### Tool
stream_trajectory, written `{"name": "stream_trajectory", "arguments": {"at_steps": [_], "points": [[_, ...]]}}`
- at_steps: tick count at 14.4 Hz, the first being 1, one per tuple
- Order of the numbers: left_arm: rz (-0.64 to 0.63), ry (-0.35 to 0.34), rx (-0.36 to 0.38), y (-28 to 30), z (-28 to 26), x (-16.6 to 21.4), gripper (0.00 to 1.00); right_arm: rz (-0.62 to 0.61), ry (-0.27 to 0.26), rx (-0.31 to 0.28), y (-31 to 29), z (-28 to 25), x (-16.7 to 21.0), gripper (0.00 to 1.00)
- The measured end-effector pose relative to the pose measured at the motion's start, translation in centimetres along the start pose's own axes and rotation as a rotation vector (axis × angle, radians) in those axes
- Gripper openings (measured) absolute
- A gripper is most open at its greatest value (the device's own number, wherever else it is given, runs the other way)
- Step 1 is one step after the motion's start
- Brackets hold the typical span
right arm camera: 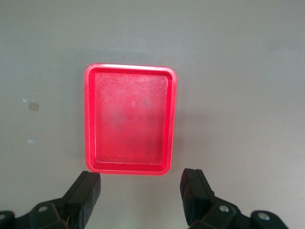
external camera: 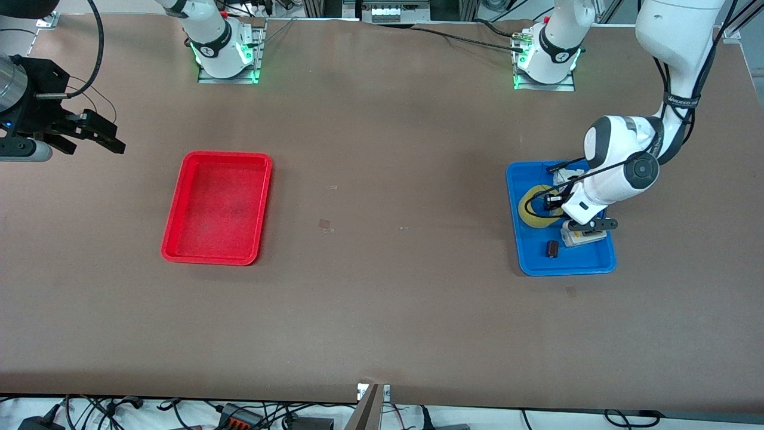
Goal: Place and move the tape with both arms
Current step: 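Close the left gripper on the tape roll's rim and lift, then carry the tape roll with the left gripper toward the table middle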
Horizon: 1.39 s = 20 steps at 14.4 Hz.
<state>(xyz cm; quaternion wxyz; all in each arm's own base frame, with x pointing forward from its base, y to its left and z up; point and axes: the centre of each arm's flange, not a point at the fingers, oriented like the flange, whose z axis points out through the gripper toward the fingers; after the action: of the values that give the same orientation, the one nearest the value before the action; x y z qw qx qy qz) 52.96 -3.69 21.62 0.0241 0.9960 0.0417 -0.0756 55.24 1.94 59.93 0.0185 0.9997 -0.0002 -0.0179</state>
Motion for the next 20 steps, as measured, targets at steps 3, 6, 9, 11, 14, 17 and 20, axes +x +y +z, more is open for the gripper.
{"name": "stream_trajectory", "arguments": {"at_steps": [3, 6, 9, 11, 14, 17, 20], "points": [[0.003, 0.004, -0.006, 4.6, -3.2, -1.2, 0.25, 0.000, 0.000, 0.000, 0.0, 0.0, 0.0, 0.99], [-0.024, 0.007, -0.017, 12.2, -3.9, -3.6, 0.25, 0.000, 0.000, 0.000, 0.0, 0.0, 0.0, 0.99], [-0.061, 0.008, -0.044, 20.4, -4.3, -6.3, 0.25, 0.001, 0.000, 0.000, 0.0, 0.0, 0.0, 0.99], [-0.080, 0.003, -0.070, 25.8, -4.3, -7.4, 0.25, 0.004, -0.003, 0.000, 0.2, 0.2, 0.1, 0.99], [-0.097, -0.013, -0.097, 33.0, -3.1, -8.5, 0.25, 0.014, -0.014, 0.000, 0.7, 0.8, 0.4, 0.99], [-0.129, 0.014, -0.065, 37.3, -0.8, -8.3, 0.25, 0.028, -0.024, 0.000, 1.5, 1.3, 0.7, 0.99], [-0.150, 0.016, -0.047, 40.9, 2.2, -8.9, 0.25, 0.034, -0.028, 0.000, 1.9, 1.6, 0.8, 0.99]]}}
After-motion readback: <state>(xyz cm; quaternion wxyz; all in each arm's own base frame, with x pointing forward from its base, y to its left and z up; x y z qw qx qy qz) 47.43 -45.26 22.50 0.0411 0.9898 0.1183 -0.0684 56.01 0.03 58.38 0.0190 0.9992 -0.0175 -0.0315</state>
